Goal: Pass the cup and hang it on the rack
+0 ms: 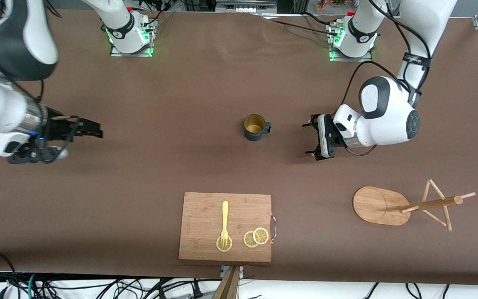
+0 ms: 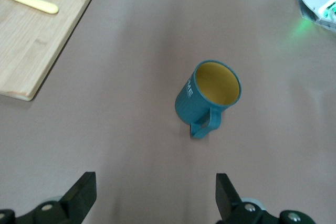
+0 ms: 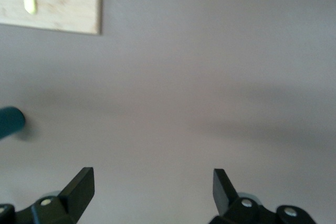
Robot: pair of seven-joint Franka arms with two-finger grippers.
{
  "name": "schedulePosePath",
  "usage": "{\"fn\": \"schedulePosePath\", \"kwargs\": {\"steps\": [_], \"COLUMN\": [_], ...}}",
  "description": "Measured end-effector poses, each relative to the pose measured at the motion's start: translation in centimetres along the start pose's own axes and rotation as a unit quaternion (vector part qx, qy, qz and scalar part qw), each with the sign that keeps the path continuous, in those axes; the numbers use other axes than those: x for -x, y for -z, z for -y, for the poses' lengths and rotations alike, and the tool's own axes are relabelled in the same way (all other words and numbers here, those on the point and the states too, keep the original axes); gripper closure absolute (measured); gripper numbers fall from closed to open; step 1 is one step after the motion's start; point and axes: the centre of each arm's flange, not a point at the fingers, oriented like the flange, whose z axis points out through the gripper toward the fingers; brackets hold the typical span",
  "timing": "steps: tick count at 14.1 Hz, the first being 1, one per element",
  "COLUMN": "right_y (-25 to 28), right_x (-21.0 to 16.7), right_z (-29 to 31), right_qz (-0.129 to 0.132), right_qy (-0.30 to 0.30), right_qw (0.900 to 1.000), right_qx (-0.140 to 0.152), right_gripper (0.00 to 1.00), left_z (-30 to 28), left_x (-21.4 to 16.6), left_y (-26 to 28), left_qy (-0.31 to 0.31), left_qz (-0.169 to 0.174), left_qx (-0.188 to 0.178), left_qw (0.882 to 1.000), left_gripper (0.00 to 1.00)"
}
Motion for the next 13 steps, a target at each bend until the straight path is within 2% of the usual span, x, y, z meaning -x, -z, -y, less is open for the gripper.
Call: {"fn": "schedulePosePath", "kwargs": {"steps": [1, 3, 4, 6, 9, 13], "right_y": [0.9, 2.9, 3.7, 5.4, 7.6, 7.6], "right_x": [0.8, 2.3, 2.6, 2.5, 2.2, 2.2], "right_z": [-1.4, -3.2, -3.6, -3.8, -3.2, -2.9], "right_qz": [0.014, 0.031, 0.031, 0.011, -0.016, -0.017], "right_qy": [-0.01, -0.019, -0.02, -0.021, -0.017, -0.015], "right_qw": [1.0, 0.998, 0.998, 0.996, 0.996, 0.996], "right_qx": [0.006, 0.042, 0.06, 0.083, 0.091, 0.085], "right_gripper": [0.0, 0.0, 0.0, 0.0, 0.0, 0.0], "left_z": [-0.5, -1.6, -2.2, -3.5, -4.7, -5.4], "left_x": [1.1, 3.5, 4.7, 7.0, 9.6, 10.4], "left_y": [-1.1, -3.3, -4.3, -6.6, -10.0, -12.7], "left_qy": [-0.001, -0.002, -0.001, -0.01, -0.028, -0.047], "left_qz": [-0.027, -0.074, -0.098, -0.145, -0.185, -0.211], "left_qx": [0.002, 0.001, -0.003, -0.016, -0.035, -0.054], "left_qw": [1.0, 0.997, 0.995, 0.989, 0.982, 0.975], "left_gripper": [0.0, 0.0, 0.0, 0.0, 0.0, 0.0]}}
